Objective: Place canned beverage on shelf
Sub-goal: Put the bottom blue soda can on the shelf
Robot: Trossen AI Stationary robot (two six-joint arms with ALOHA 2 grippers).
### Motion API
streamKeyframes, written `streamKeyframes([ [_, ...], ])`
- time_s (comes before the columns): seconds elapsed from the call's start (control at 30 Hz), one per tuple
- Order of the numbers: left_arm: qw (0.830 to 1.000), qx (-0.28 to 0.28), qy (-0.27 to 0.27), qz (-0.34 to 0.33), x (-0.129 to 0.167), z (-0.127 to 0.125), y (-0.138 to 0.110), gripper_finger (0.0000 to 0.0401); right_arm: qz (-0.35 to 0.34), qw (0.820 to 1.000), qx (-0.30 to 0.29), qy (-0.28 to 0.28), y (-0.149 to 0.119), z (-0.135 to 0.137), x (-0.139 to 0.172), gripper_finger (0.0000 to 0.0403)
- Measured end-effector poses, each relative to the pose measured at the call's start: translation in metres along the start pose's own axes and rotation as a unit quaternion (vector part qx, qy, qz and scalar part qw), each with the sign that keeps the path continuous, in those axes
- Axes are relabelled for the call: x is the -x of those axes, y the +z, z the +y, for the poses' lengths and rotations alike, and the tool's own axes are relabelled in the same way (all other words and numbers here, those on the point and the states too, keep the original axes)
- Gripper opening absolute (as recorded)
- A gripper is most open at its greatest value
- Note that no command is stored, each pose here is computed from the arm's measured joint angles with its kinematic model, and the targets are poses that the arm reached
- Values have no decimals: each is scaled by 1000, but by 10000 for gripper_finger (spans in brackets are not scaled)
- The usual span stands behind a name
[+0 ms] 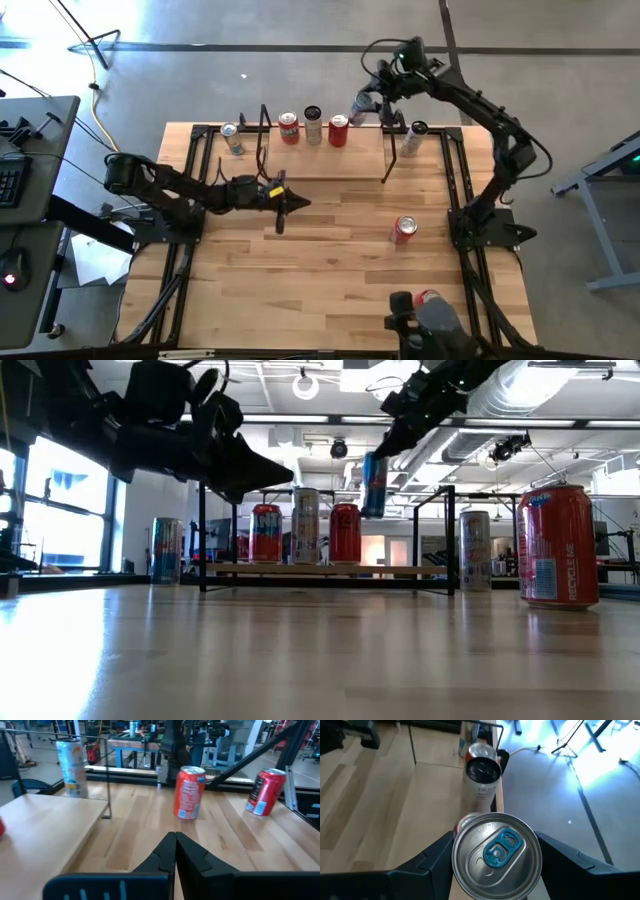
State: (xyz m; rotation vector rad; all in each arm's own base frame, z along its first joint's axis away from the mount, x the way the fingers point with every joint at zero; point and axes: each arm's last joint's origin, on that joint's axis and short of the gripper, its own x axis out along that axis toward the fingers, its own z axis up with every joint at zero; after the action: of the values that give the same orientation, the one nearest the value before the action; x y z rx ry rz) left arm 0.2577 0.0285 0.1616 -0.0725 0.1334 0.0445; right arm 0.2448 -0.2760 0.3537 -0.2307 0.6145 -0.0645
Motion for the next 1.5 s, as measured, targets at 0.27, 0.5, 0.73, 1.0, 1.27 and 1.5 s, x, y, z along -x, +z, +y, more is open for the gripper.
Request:
streamKeyframes([
  [0.27,1000,14,13,-15,4,29,4,0,35,999,-2,24,6,-28,-10,222],
  [0.5,998,29,43,-28,10,49,8,0,49,998,17,33,0,-42,-20,222],
  [0.73,997,30,55,-33,12,57,9,0,62,997,18,37,-13,-50,-13,222],
  [1.0,997,34,59,-38,13,59,10,0,48,996,7,69,-30,-49,-18,222],
  [1.27,997,34,59,-38,12,59,10,0,51,996,8,70,-35,-48,-22,222],
  [1.5,997,34,59,-37,12,59,10,0,55,995,0,83,-39,-47,-30,222],
])
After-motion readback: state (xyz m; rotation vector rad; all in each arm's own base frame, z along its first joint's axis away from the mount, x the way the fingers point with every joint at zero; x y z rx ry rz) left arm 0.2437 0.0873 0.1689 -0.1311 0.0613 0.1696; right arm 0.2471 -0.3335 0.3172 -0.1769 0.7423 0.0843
